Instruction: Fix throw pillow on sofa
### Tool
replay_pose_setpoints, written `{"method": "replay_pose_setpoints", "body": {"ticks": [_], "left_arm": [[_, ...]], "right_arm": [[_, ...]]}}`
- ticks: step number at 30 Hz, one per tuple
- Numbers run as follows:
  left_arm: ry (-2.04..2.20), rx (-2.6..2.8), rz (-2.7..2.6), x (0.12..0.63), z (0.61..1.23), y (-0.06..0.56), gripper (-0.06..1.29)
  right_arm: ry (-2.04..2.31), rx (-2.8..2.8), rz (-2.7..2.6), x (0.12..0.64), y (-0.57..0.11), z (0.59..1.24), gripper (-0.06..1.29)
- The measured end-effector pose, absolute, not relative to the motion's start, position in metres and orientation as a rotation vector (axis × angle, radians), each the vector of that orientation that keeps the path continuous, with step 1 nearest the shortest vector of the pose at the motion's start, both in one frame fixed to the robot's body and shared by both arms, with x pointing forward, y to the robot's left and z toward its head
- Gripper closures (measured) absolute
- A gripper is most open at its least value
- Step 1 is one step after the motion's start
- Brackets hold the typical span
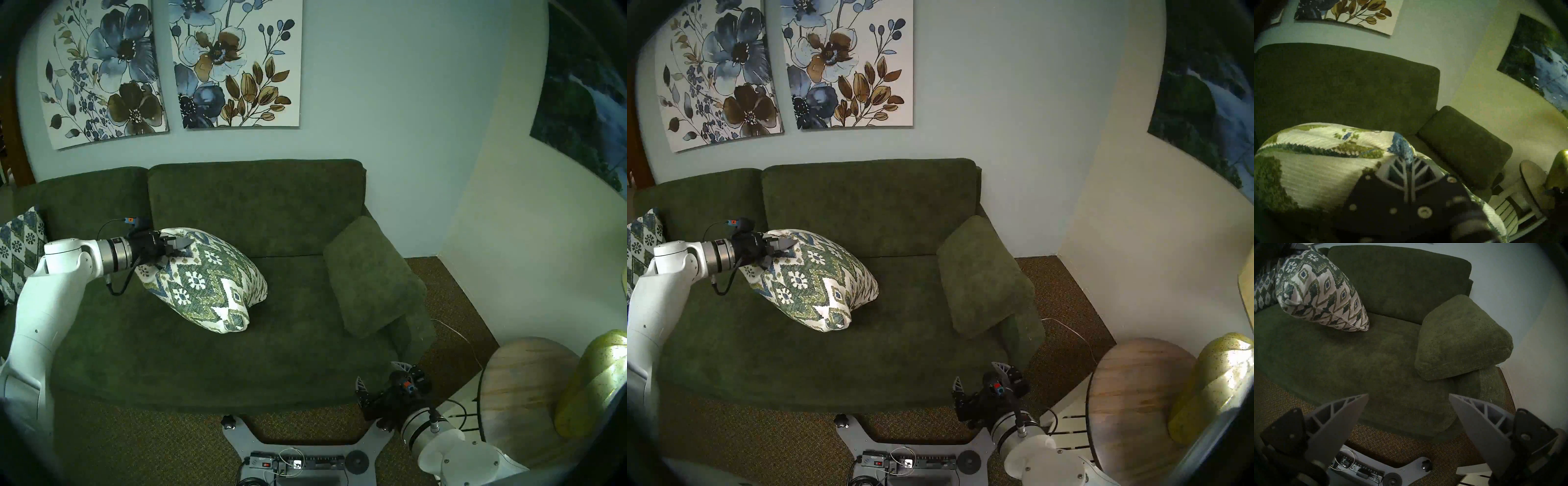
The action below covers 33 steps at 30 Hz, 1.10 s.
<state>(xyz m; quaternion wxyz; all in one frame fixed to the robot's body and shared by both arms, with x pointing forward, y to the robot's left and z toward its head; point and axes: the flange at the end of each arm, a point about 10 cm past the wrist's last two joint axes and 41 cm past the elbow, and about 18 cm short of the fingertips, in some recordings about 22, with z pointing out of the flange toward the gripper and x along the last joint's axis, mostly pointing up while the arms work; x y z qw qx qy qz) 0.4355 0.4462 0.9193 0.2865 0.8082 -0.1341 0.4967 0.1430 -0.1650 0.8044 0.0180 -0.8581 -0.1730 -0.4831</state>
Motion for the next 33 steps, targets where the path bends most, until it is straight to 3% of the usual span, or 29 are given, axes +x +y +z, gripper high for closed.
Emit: {"method": "replay_pose_setpoints", "body": {"ticks": [33], "left_arm": [[-0.354,2.283,1.119,0.410,0.940,0.329,1.25]], "right_arm": [[-0.537,-2.662,-1.504,0.144,-0.165,0.805,-0.01]]}}
